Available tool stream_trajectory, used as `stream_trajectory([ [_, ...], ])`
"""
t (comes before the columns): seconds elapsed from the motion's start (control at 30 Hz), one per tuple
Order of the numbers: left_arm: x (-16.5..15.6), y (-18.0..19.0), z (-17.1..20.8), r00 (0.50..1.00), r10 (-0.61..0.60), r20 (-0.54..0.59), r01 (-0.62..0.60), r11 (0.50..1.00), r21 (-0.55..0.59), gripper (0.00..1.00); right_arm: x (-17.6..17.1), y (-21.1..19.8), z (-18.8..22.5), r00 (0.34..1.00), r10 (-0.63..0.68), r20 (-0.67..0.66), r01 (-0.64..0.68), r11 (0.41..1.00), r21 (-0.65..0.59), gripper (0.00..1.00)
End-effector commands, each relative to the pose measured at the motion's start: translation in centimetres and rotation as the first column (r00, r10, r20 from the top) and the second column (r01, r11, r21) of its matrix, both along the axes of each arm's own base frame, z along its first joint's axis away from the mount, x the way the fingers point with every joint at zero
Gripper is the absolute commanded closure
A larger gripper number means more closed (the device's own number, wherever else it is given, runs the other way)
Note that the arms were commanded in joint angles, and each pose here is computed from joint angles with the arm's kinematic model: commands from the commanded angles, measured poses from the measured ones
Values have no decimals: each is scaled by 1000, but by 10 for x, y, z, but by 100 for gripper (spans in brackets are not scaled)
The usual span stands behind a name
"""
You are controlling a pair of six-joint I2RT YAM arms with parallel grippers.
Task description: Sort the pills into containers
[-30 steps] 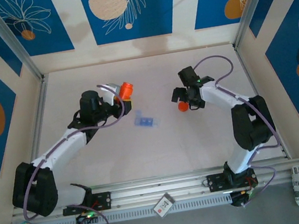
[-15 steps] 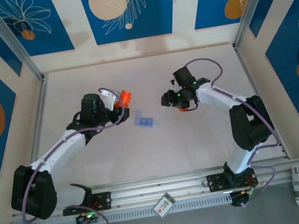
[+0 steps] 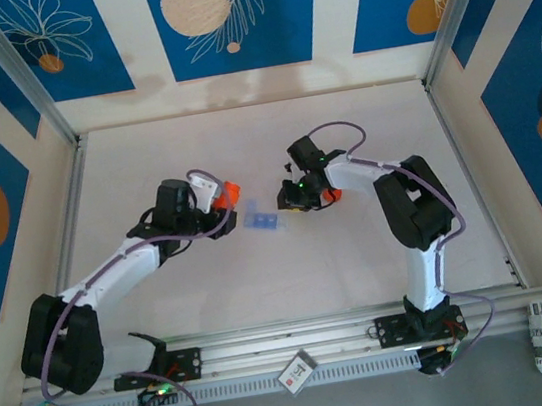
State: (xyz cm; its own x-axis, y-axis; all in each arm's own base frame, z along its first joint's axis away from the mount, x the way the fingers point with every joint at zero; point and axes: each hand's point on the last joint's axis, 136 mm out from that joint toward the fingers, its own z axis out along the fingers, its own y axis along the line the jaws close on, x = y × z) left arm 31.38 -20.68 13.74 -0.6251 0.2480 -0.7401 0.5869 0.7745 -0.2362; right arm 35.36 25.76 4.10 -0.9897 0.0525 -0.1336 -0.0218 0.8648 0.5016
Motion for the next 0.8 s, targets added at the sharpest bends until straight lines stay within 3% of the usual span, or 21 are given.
stream_trajectory([
  [0.0, -1, -3, -3, 1000, -6, -1, 6, 1000, 10, 100, 10, 3, 2, 1000, -15, 11, 15, 1000, 2, 74],
  [0.77, -3, -8, -1, 1000, -24, -3, 24, 1000, 9, 100, -14, 14, 0, 1000, 9, -14, -8, 1000, 24, 80],
])
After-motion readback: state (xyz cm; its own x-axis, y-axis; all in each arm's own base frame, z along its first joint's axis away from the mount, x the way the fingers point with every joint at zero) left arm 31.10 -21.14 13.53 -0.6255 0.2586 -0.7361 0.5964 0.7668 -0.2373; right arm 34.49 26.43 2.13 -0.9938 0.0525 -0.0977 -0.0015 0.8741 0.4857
